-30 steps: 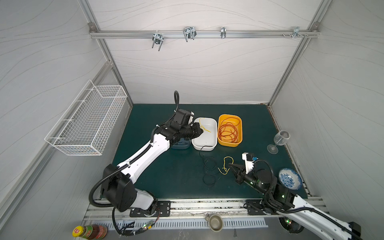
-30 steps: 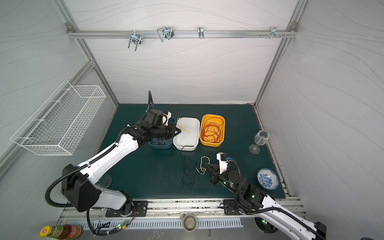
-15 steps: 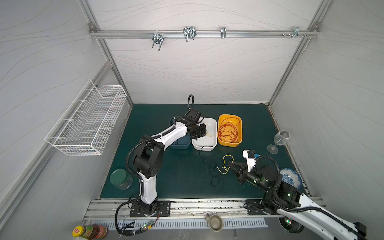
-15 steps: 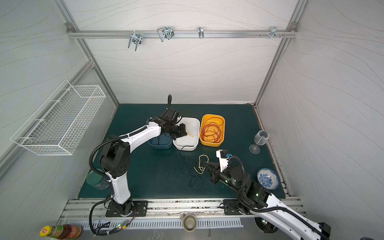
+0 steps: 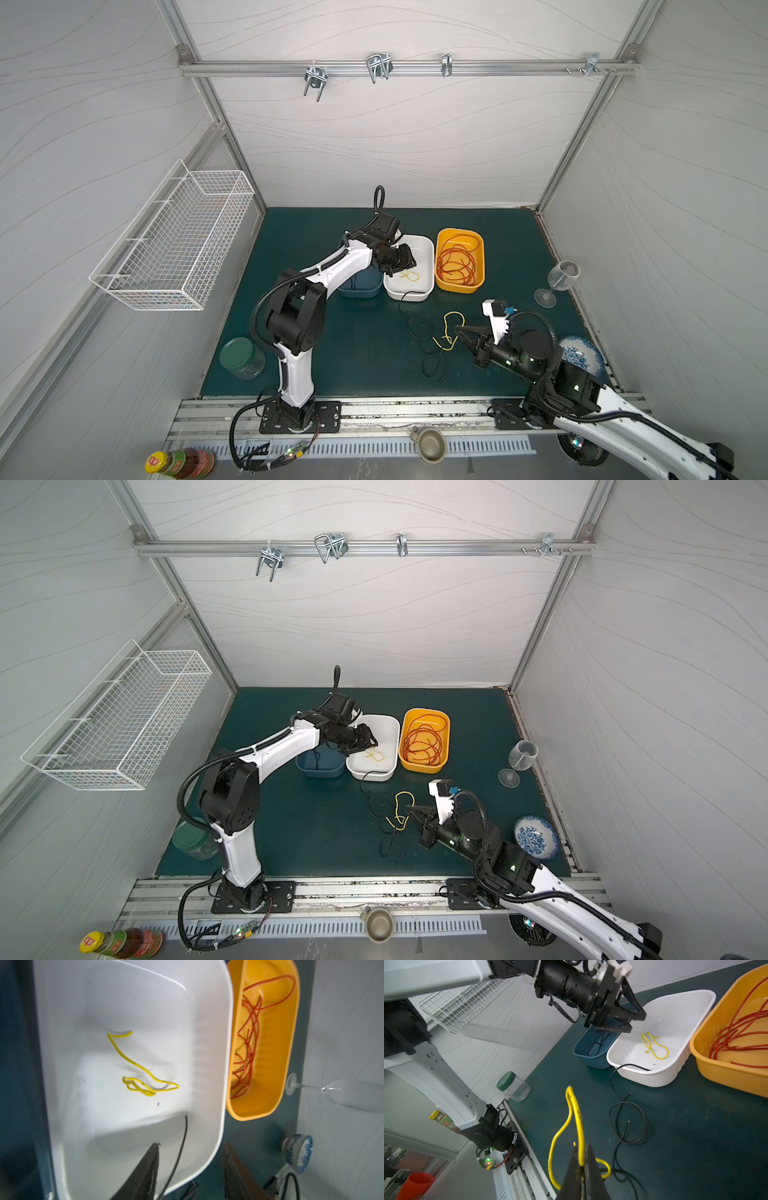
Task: Untangle the cables
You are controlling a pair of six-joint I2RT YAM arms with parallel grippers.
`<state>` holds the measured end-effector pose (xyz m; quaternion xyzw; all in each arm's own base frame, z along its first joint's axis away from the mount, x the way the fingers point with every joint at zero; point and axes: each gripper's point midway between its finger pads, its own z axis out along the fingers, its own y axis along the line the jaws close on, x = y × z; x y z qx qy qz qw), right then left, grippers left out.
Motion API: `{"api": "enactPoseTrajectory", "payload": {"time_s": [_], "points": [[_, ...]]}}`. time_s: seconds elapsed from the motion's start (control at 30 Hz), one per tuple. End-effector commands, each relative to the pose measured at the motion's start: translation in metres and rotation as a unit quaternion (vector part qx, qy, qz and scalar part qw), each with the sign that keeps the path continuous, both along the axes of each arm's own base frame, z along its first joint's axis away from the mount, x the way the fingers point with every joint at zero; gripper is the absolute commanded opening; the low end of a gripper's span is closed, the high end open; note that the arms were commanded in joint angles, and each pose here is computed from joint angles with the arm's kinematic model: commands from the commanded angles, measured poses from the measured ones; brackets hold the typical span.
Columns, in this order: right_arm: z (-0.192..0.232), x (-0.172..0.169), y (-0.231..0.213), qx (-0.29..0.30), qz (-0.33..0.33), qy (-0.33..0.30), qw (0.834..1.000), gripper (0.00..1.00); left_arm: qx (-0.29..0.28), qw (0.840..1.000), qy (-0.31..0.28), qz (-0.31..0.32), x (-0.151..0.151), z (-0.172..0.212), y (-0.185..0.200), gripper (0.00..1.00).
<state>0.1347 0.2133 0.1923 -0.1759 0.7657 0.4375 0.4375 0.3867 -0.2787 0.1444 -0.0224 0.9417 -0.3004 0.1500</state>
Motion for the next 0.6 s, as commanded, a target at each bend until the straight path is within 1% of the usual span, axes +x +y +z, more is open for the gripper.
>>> {"api": "enactPoseTrajectory", "payload": {"time_s": [0.0, 0.1, 0.17, 0.27, 0.33, 0.37, 0.5, 0.57], "points": [[0.017, 0.001, 0.001, 0.019, 0.0, -0.013, 1.0, 0.0, -0.045, 0.998, -0.043, 0.001, -0.012, 0.049, 0.002, 0.61], [0.018, 0.003, 0.002, 0.018, -0.005, -0.007, 1.0, 0.0, -0.077, 0.995, -0.058, -0.002, -0.037, 0.064, 0.004, 0.65], [0.02, 0.005, 0.001, 0.015, -0.011, -0.001, 1.0, 0.0, -0.094, 0.994, -0.061, -0.009, -0.057, 0.069, 0.004, 0.66], [0.018, 0.011, -0.002, 0.005, -0.035, 0.023, 0.999, 0.0, -0.15, 0.985, -0.085, -0.031, -0.093, 0.079, -0.002, 0.66], [0.017, 0.013, -0.003, -0.002, -0.045, 0.036, 0.998, 0.0, -0.174, 0.978, -0.102, -0.048, -0.116, 0.083, -0.005, 0.67], [0.018, 0.014, -0.003, -0.004, -0.049, 0.043, 0.998, 0.0, -0.178, 0.976, -0.107, -0.062, -0.131, 0.081, -0.007, 0.67], [0.024, 0.016, 0.002, -0.009, -0.05, 0.058, 0.997, 0.0, -0.191, 0.967, -0.135, -0.1, -0.173, 0.081, -0.009, 0.67], [0.028, 0.018, 0.005, -0.012, -0.05, 0.062, 0.997, 0.0, -0.21, 0.96, -0.143, -0.116, -0.192, 0.08, -0.011, 0.67]]}}
